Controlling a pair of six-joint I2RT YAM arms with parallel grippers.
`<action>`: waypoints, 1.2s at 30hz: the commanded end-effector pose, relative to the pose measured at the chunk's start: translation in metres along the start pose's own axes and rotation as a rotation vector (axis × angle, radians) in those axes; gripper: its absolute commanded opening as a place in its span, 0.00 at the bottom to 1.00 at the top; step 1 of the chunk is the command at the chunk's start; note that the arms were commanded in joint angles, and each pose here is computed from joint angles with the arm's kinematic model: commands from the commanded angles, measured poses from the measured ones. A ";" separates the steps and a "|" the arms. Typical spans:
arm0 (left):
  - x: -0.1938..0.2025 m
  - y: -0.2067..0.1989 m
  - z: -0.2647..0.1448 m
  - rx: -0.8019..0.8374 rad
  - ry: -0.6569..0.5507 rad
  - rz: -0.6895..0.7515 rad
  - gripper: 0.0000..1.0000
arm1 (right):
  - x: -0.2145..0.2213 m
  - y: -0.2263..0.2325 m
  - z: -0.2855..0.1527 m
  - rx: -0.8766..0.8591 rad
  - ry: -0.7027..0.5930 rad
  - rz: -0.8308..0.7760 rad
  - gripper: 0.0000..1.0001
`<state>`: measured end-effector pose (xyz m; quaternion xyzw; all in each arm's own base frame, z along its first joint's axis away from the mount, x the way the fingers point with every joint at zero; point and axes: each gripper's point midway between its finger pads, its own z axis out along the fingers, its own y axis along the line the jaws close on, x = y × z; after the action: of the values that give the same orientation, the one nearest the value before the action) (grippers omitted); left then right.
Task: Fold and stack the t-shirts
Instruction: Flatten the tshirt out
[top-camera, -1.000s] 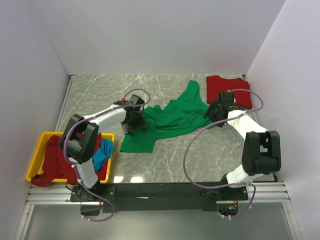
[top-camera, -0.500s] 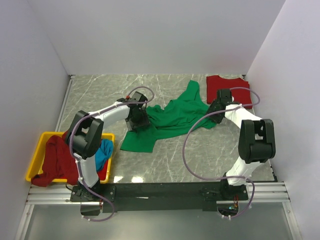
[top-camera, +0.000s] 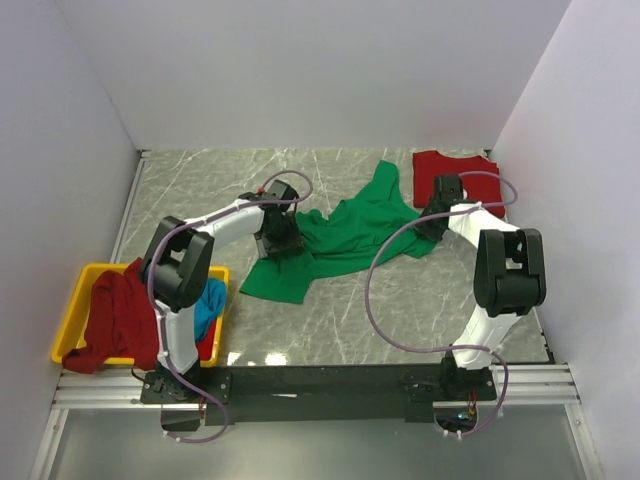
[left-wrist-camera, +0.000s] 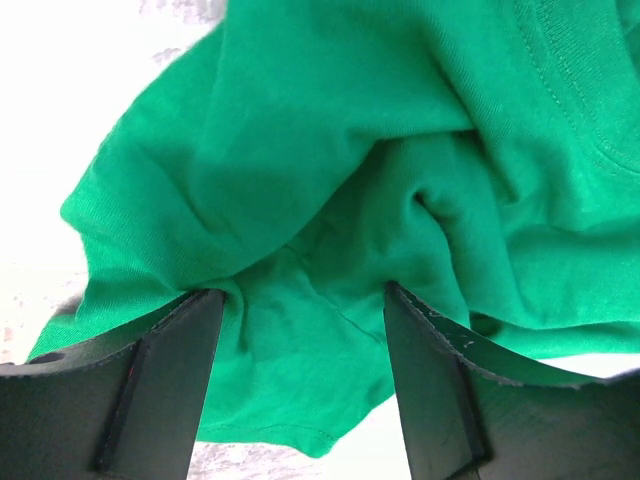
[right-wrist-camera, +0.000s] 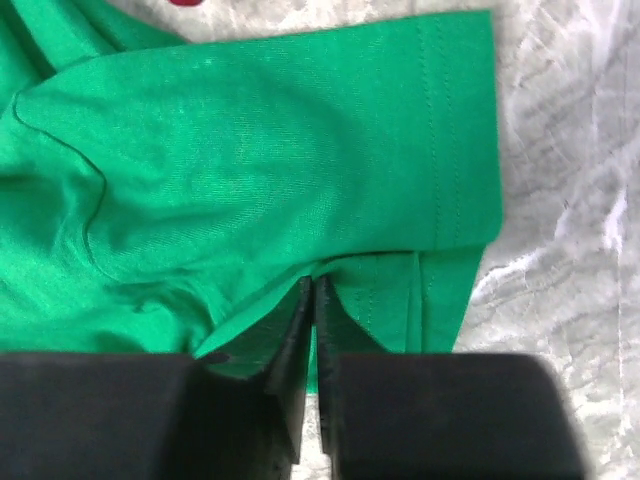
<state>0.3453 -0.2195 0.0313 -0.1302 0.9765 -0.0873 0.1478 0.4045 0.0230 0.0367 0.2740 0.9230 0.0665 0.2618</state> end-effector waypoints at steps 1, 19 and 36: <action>-0.010 -0.014 -0.003 0.039 -0.015 0.034 0.70 | -0.027 0.019 -0.003 -0.062 -0.056 -0.005 0.06; -0.077 -0.072 -0.026 0.169 -0.155 0.047 0.70 | -0.056 -0.031 -0.112 -0.051 -0.219 0.132 0.00; 0.032 0.035 -0.055 0.004 -0.135 0.007 0.66 | -0.007 -0.041 -0.078 -0.056 -0.071 0.126 0.00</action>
<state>0.3018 -0.1844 0.0552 -0.1276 0.9703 -0.0694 0.1932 0.3516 -0.0173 0.0993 0.3314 0.8912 0.0898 0.2964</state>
